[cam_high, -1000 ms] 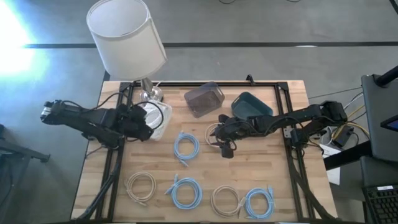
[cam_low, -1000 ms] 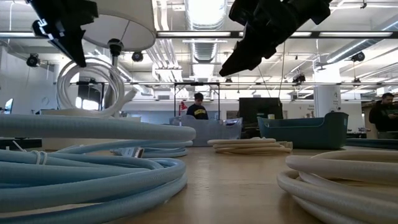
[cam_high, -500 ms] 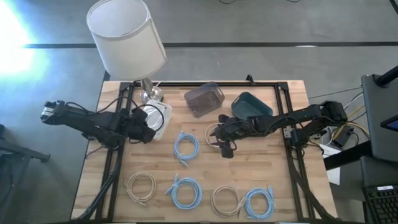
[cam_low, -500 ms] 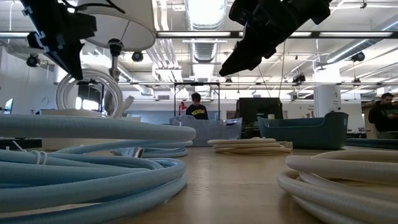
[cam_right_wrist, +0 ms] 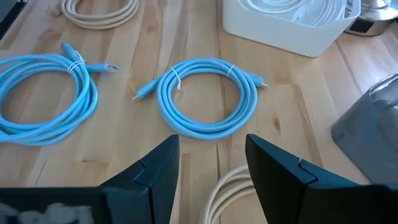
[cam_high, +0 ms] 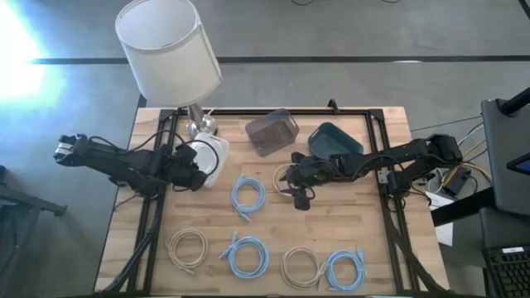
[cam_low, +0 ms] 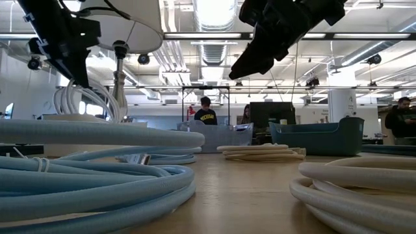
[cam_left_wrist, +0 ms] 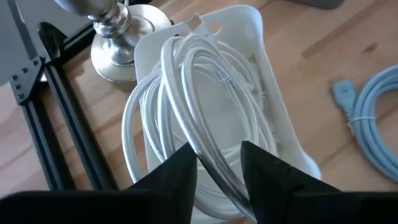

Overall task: Sort HDMI cables
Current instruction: Put the white HDMI cable into the white bin, then put the top left light blue HDMI cable into the black bin

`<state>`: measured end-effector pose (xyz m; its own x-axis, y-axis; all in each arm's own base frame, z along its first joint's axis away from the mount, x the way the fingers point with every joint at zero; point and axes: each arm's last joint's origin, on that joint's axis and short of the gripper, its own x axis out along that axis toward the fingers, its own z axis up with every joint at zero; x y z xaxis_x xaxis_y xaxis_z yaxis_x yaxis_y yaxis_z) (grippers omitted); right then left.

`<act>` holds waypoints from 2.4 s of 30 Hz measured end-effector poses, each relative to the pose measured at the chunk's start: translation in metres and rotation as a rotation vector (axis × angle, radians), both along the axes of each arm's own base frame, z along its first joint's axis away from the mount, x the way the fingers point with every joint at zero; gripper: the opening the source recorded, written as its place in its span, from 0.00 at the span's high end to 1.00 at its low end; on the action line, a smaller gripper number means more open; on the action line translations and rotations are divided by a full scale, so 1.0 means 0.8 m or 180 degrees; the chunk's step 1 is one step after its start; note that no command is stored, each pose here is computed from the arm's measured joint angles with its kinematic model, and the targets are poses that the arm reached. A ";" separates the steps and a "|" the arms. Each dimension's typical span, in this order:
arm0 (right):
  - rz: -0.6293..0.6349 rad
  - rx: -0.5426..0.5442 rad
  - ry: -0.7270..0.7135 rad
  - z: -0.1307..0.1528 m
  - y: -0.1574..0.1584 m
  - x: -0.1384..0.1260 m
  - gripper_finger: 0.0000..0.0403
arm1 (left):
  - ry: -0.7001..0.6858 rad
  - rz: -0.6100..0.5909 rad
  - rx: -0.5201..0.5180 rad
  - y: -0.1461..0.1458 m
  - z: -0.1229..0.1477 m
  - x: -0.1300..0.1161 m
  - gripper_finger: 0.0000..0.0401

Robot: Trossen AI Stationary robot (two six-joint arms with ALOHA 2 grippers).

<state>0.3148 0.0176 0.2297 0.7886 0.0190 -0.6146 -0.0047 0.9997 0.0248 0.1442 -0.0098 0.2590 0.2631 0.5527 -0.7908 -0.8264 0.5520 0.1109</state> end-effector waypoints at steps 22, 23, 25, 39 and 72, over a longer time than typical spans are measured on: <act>0.0042 -0.0015 -0.0300 -0.031 0.003 0.039 0.54 | 0.0025 -0.0596 0.0253 0.000 0.056 0.005 0.60; 0.0071 -0.0044 -0.0285 -0.038 0.003 0.044 0.54 | 0.0037 -0.0607 0.0328 0.000 0.056 0.006 0.60; 0.0142 -0.0107 -0.0195 -0.050 0.004 0.058 0.54 | 0.0017 -0.0621 0.0461 0.001 0.057 0.009 0.61; 0.1448 0.0385 0.0330 -0.094 0.017 0.155 0.55 | -0.0100 -0.0830 0.0618 -0.002 0.059 0.027 0.61; 0.0996 -0.0151 0.0634 -0.110 0.014 0.181 0.68 | 0.0179 -0.0881 0.0611 -0.006 0.042 0.048 0.61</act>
